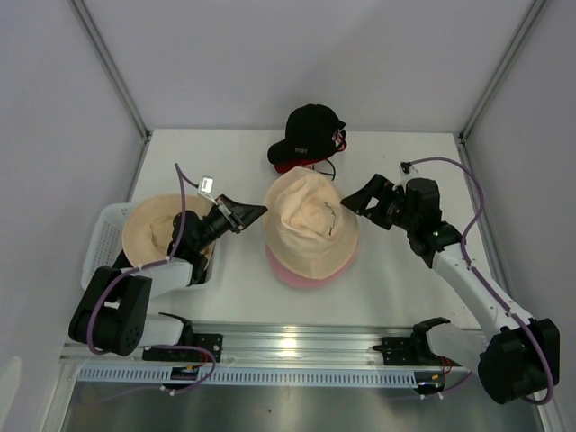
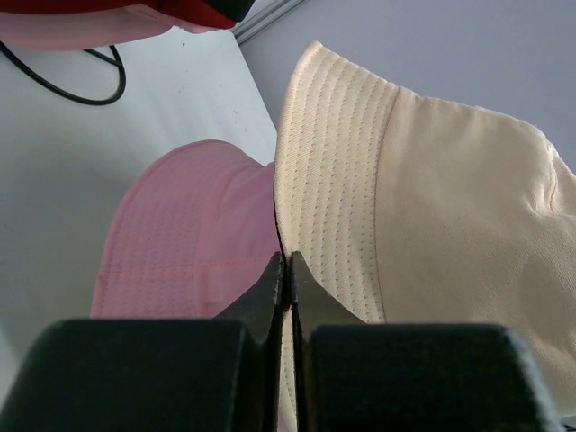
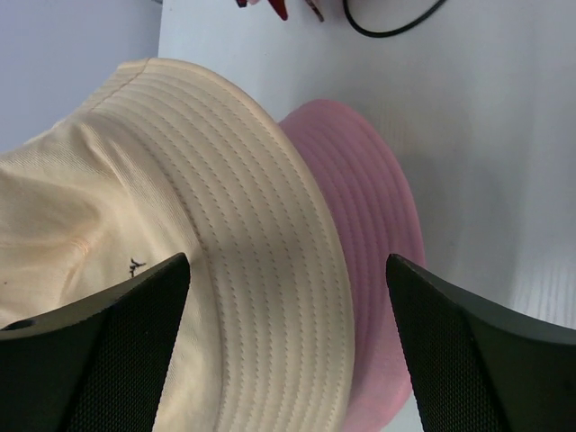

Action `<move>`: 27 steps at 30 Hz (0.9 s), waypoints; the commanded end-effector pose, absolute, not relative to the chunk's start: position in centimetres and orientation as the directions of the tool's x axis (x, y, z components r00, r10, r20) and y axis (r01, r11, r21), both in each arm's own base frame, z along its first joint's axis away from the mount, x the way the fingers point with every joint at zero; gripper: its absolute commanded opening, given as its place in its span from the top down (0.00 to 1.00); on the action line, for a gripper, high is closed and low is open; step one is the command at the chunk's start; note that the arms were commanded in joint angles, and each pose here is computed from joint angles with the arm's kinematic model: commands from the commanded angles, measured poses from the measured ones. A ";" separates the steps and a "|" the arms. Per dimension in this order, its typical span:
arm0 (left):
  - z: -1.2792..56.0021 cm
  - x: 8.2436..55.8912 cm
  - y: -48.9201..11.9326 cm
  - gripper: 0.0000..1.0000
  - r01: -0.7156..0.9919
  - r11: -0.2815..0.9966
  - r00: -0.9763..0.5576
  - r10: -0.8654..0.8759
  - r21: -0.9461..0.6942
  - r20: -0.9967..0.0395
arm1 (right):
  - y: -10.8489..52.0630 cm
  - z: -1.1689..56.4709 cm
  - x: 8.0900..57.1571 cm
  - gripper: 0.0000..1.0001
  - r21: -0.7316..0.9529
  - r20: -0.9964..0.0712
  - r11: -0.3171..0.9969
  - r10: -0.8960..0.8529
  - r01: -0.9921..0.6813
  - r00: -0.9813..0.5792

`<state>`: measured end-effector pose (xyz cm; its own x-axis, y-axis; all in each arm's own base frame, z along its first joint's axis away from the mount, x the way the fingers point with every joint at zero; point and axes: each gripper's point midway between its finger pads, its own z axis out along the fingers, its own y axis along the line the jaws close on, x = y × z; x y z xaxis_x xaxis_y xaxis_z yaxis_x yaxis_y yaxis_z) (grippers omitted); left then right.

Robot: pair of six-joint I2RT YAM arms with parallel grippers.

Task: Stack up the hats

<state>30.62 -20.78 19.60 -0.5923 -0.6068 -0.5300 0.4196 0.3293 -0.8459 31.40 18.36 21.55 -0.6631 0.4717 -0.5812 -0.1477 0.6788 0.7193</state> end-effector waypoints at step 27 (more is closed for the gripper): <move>19.3 30.5 -21.0 0.99 0.446 0.381 -0.566 -0.582 -0.810 -0.585 | 18.2 22.1 29.1 0.70 0.852 -0.474 0.507 0.641 -0.132 -0.604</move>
